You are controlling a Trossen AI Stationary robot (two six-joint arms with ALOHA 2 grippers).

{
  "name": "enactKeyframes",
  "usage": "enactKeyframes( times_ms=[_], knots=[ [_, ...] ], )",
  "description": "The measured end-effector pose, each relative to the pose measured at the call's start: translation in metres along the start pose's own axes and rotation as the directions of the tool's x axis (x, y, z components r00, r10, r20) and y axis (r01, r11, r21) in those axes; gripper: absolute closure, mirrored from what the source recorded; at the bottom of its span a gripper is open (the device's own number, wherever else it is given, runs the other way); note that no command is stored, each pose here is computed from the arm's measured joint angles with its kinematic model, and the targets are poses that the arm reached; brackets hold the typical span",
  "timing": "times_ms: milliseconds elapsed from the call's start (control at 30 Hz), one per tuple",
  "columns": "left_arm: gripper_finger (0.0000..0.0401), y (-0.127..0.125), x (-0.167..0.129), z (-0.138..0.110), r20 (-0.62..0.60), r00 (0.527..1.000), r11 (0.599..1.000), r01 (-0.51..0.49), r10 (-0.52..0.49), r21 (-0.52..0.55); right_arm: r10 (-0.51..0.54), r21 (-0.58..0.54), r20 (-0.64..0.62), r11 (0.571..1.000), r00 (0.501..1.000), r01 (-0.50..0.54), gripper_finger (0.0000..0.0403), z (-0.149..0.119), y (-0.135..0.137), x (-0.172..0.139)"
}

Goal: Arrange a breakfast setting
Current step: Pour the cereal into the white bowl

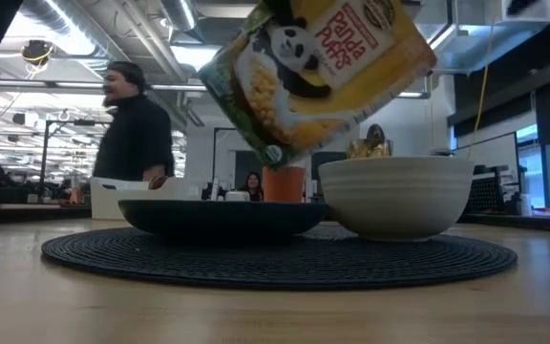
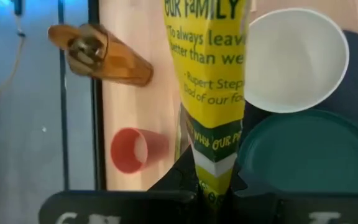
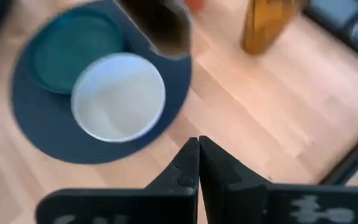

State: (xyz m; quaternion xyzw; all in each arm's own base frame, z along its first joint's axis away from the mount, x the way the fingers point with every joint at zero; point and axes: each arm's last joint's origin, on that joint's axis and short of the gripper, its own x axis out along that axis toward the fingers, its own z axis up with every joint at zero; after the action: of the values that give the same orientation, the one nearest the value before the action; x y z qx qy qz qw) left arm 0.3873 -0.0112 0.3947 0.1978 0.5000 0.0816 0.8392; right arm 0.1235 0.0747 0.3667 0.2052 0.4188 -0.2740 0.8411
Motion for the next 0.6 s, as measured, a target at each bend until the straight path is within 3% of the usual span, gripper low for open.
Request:
enactKeyframes(
  times_ms=[200, 400, 500, 600],
  knots=[
    [0.0399, -0.005, -0.003, 0.000, -0.022, 0.998, 0.988, -0.062, 0.065, 0.145, -0.001, 0.059, -0.054, 0.998, 0.999, 0.004, 0.0402, -0.030, -0.003, 0.025],
    [0.0399, -0.017, -0.010, -0.003, -0.075, 0.971, 0.882, -0.173, 0.228, 0.438, 0.004, 0.112, -0.086, 0.994, 0.996, 0.006, 0.0402, -0.048, 0.000, 0.041],
    [0.0399, -0.020, -0.012, -0.002, -0.068, 0.969, 0.845, -0.172, 0.238, 0.507, 0.003, 0.132, -0.084, 0.991, 0.996, 0.009, 0.0402, -0.052, 0.000, 0.042],
    [0.0399, -0.024, -0.012, -0.001, -0.064, 0.973, 0.836, -0.155, 0.221, 0.526, 0.003, 0.132, -0.079, 0.991, 0.997, 0.007, 0.0402, -0.053, -0.001, 0.041]
  ],
)
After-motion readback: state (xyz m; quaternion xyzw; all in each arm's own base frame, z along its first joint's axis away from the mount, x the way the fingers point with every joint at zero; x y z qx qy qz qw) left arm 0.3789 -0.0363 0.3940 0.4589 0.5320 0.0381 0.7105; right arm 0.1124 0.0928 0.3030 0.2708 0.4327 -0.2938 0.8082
